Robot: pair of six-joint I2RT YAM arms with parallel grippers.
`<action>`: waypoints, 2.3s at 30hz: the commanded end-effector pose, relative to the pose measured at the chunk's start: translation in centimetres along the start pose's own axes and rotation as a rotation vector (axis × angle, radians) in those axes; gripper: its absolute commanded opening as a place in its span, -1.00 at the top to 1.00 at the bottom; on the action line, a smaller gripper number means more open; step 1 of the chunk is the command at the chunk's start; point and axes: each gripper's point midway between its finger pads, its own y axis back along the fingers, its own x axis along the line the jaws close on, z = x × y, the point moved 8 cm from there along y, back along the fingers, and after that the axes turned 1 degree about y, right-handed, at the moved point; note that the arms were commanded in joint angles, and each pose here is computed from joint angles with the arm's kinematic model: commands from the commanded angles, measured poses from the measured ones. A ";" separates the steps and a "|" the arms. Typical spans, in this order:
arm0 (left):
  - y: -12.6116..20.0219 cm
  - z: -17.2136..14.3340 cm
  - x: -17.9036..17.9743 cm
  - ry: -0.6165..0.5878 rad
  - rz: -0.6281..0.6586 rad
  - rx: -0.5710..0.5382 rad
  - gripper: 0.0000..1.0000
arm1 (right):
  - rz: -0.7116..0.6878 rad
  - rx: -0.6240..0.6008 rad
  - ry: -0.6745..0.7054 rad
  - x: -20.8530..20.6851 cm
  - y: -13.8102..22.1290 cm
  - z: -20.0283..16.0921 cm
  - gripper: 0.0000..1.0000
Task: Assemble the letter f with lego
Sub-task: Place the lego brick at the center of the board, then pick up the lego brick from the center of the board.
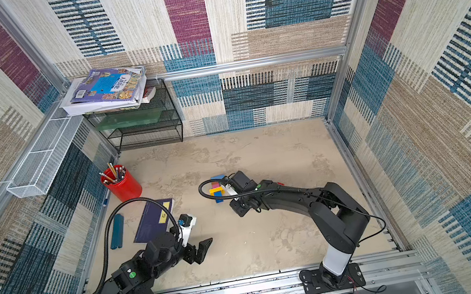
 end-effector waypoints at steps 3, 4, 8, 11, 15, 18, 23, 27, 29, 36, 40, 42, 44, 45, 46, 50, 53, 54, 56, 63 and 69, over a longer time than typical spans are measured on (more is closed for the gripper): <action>0.0 0.2 0.0 -0.011 0.002 -0.018 -0.99 | 0.011 0.009 0.060 1.4 -0.8 -0.5 0.44; 0.0 0.1 0.0 -0.010 0.003 -0.017 -0.99 | 0.014 0.012 0.064 1.5 -0.9 -0.6 0.44; 0.1 0.1 0.0 -0.010 0.002 -0.022 -0.98 | 0.019 0.017 0.076 1.9 -1.2 -0.9 0.44; 0.1 0.1 0.1 -0.007 0.004 -0.027 -0.98 | 0.019 0.021 0.077 2.0 -1.4 -1.1 0.43; 0.2 0.1 0.1 -0.008 0.007 -0.027 -0.99 | 0.007 0.039 0.085 1.8 -1.8 -1.4 0.41; 0.1 0.1 0.1 -0.008 0.008 -0.026 -0.98 | 0.000 0.053 0.086 1.8 -2.1 -1.5 0.35; 0.1 0.1 0.1 -0.008 0.007 -0.025 -0.98 | -0.003 0.020 0.079 1.8 -1.3 -1.0 0.23; 0.2 0.1 0.1 -0.007 0.010 -0.027 -0.98 | 0.001 -0.031 0.063 1.6 0.1 -0.3 0.10; 0.2 0.1 0.1 -0.007 0.010 -0.028 -0.98 | 0.004 -0.054 0.052 1.5 0.9 0.1 0.06; 0.2 0.2 0.1 -0.008 0.008 -0.027 -0.98 | -0.006 -0.109 -0.001 0.0 3.0 0.8 0.00; 0.1 0.2 0.0 -0.009 -0.007 -0.029 -0.98 | -0.082 -0.127 -0.072 -2.2 4.0 0.9 -0.06; 0.1 0.3 -0.1 -0.011 -0.016 -0.029 -0.99 | -0.130 -0.122 -0.118 -3.6 4.2 0.7 -0.09; 0.1 0.5 -0.3 -0.014 -0.026 -0.027 -0.98 | -0.181 -0.116 -0.175 -5.2 4.4 0.4 -0.12; 0.1 0.6 -0.4 -0.014 -0.035 -0.028 -0.98 | -0.204 -0.109 -0.203 -5.8 4.5 0.1 -0.13; 0.1 0.7 -0.5 -0.017 -0.043 -0.029 -0.98 | -0.235 -0.101 -0.239 -6.6 4.5 -0.2 -0.15; -0.1 0.9 -0.6 -0.031 -0.040 -0.022 -0.98 | -0.319 -0.052 -0.372 -9.3 4.3 -1.9 -0.17; -0.4 0.7 -0.5 -0.035 -0.033 -0.007 -0.98 | -0.349 -0.040 -0.445 -10.8 4.2 -3.1 -0.18; -0.5 0.6 -0.5 -0.036 -0.034 -0.001 -0.98 | -0.353 -0.035 -0.459 -11.2 4.1 -3.3 -0.20; -0.5 0.6 -0.5 -0.035 -0.031 0.001 -0.98 | -0.356 -0.021 -0.481 -11.9 3.8 -3.7 -0.22; -0.6 0.3 -0.4 -0.030 -0.020 0.005 -0.98 | -0.400 0.035 -0.530 -13.7 2.9 -4.6 -0.24; -0.6 0.3 -0.3 -0.029 -0.015 0.006 -0.98 | -0.412 0.058 -0.558 -14.5 2.5 -5.5 -0.26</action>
